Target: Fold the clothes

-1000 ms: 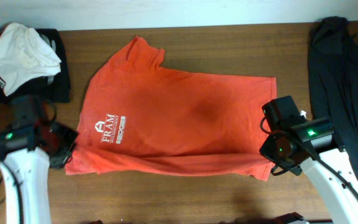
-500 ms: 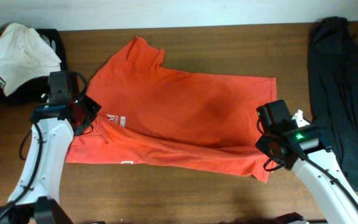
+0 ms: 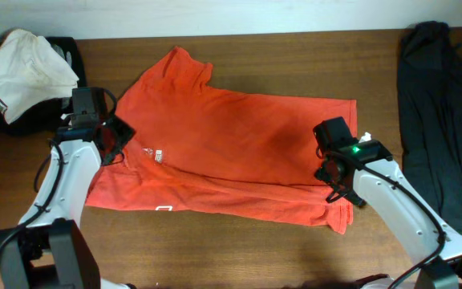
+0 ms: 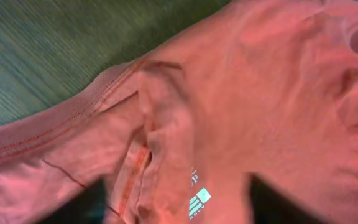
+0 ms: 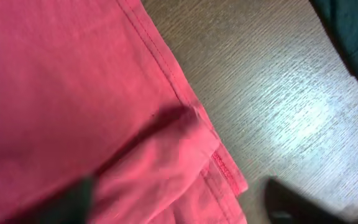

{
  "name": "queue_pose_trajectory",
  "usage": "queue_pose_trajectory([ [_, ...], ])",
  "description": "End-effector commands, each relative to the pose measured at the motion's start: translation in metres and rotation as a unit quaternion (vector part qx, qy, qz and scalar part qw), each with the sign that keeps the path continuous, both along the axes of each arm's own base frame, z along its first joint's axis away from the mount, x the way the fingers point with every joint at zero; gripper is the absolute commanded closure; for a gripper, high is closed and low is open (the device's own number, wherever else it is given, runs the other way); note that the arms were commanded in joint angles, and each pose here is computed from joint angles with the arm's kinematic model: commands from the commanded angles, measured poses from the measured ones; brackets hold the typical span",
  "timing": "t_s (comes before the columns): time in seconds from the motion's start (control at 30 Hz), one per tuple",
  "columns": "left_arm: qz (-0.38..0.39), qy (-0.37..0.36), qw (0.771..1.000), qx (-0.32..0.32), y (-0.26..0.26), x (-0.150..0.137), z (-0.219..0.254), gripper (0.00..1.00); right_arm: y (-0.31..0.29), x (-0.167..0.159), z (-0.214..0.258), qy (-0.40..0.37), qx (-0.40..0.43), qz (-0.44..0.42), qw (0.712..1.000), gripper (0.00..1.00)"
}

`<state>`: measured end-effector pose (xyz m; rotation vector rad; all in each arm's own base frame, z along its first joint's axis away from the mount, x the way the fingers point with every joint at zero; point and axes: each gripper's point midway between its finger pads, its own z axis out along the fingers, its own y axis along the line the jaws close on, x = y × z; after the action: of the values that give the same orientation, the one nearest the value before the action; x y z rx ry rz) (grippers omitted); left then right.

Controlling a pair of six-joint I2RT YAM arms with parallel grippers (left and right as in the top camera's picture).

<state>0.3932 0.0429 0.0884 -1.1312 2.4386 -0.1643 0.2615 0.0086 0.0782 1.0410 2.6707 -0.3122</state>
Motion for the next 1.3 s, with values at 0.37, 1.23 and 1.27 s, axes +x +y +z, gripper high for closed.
queue_pose_trajectory([
  [0.37,-0.120,0.206,0.971,-0.033,-0.042,-0.077,-0.014,0.01,0.043,0.021,0.046,0.002,0.093,0.121,0.988,0.01],
  [1.23,-0.157,0.236,0.959,-0.027,-0.065,-0.055,-0.065,0.99,0.041,0.016,0.045,0.014,0.087,0.132,0.987,0.01],
  [1.27,-0.157,0.228,0.961,-0.026,-0.065,-0.049,-0.063,0.99,0.041,0.017,0.045,0.013,0.087,0.132,0.987,0.01],
])
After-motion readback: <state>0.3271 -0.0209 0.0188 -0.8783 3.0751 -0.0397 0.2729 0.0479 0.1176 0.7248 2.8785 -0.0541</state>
